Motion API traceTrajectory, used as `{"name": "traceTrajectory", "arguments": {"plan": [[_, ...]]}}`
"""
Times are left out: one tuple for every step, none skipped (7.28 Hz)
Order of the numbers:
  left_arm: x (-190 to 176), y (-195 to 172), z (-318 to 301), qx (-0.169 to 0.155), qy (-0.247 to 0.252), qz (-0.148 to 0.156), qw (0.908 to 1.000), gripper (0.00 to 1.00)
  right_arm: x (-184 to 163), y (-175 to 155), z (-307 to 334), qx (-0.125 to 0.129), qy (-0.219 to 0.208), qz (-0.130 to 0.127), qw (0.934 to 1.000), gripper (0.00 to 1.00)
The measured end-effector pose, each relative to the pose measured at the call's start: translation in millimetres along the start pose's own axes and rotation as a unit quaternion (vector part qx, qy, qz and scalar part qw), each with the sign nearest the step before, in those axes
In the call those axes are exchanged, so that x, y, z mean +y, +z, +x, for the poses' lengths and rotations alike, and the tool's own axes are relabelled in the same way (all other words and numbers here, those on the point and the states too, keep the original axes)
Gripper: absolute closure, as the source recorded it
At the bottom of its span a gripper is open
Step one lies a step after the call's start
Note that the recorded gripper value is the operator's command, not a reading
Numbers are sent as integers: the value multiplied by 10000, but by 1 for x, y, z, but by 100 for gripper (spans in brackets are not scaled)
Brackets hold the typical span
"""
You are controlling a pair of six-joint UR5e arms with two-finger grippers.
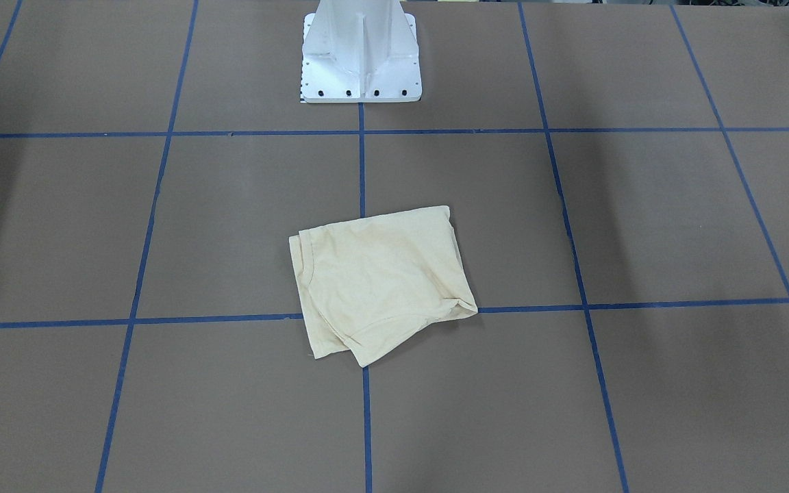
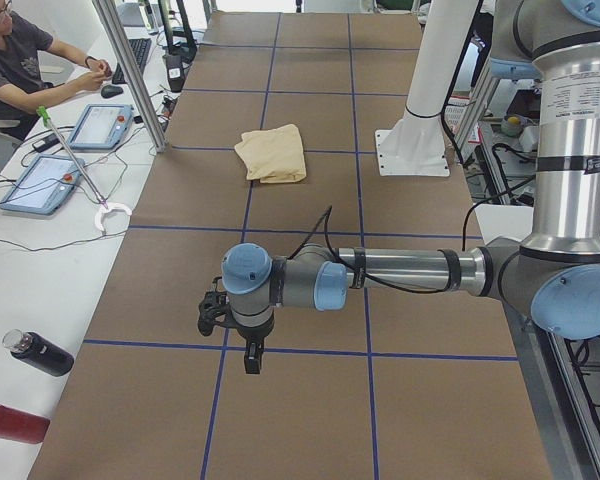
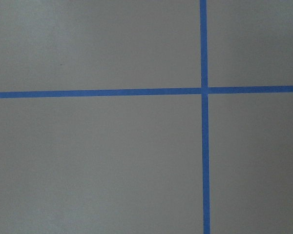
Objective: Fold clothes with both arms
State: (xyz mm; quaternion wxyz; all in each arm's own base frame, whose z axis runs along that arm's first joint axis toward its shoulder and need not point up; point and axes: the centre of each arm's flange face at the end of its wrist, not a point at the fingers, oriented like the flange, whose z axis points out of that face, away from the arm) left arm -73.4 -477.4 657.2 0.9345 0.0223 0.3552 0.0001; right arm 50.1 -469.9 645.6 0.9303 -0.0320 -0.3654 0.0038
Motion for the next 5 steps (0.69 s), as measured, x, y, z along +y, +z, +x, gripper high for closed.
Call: {"name": "traceTrajectory", "arguments": {"plan": [[0,0,0,0,0,0,10000,1,0,0,0,0,-4,5,10000,0],[0,0,0,0,1,1,10000,1,0,0,0,0,-9,8,10000,0],[0,0,0,0,2,-1,10000,1,-1,-1,-1,0,-18,16,10000,0],[0,0,0,0,3,-4,10000,1,-1,-2,-2,-1,-28,25,10000,0],[0,1,1,3,11,-14,10000,1,-1,-3,-2,-1,-32,31,10000,0]]}}
